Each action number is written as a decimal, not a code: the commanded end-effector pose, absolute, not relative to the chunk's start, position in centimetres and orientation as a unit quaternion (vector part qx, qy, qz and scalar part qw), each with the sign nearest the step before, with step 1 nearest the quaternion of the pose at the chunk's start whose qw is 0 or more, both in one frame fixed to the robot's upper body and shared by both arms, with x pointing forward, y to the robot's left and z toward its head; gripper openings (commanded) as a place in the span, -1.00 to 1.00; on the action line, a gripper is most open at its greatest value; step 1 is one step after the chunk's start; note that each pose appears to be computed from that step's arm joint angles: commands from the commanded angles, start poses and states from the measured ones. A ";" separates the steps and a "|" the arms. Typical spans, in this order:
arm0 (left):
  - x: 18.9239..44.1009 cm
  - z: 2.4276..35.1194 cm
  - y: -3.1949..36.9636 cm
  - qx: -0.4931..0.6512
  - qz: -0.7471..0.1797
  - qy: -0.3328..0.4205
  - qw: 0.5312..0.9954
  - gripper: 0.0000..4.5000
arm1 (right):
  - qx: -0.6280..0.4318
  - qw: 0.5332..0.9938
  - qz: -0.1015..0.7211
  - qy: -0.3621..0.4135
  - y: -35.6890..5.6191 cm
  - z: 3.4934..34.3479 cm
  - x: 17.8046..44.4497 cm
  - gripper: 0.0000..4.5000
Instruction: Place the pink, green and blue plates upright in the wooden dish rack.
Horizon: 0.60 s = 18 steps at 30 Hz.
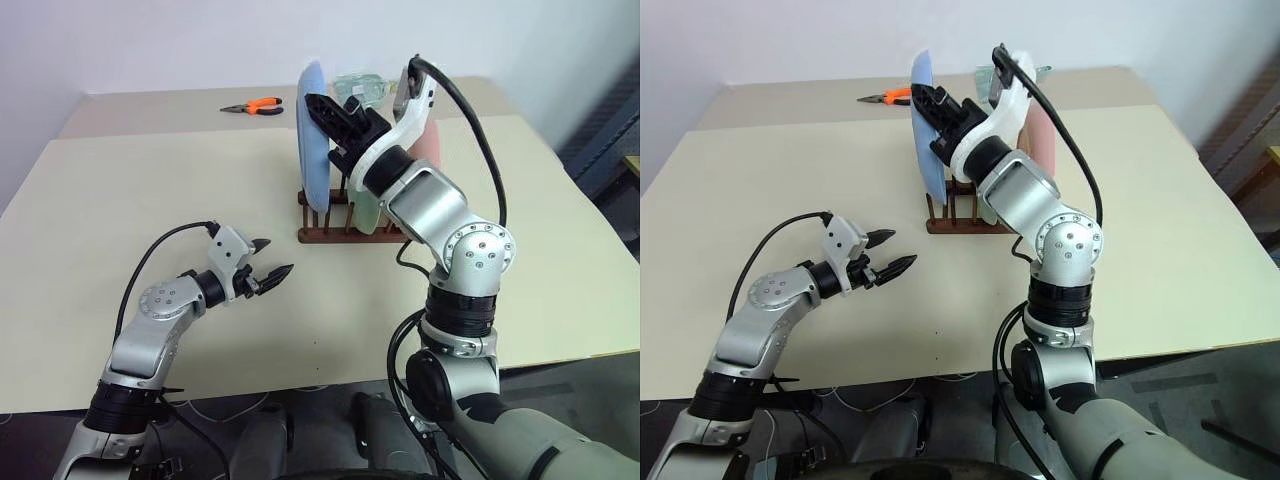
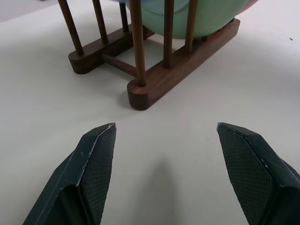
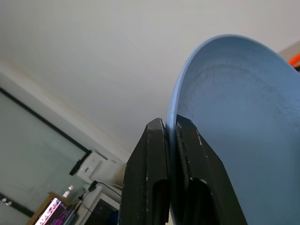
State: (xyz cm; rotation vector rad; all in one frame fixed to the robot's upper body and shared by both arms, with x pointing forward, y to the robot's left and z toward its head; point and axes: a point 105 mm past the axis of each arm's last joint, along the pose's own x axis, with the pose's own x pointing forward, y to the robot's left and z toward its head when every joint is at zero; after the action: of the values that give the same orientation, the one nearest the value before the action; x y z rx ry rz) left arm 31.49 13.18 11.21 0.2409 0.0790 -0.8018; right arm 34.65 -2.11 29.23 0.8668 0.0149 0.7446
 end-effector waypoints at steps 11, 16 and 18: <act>31.3 12.1 12.8 0.127 -0.398 0.018 0.908 0.58 | 0.419 0.852 0.314 0.023 -2.2 28.9 37.6 -0.55; 30.9 12.0 12.6 0.121 -0.401 0.019 0.908 0.58 | 0.306 0.889 0.337 -0.052 -2.4 30.9 37.0 0.50; 30.7 12.0 12.5 0.120 -0.403 0.021 0.907 0.58 | 0.186 0.908 0.354 -0.124 -2.6 32.4 35.8 0.50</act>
State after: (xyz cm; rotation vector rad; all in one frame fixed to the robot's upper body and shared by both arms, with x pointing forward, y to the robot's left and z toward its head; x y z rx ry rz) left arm 31.06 12.90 10.97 0.2383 0.0836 -0.8183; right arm 37.83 -3.34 29.09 0.5203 -0.0834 0.6525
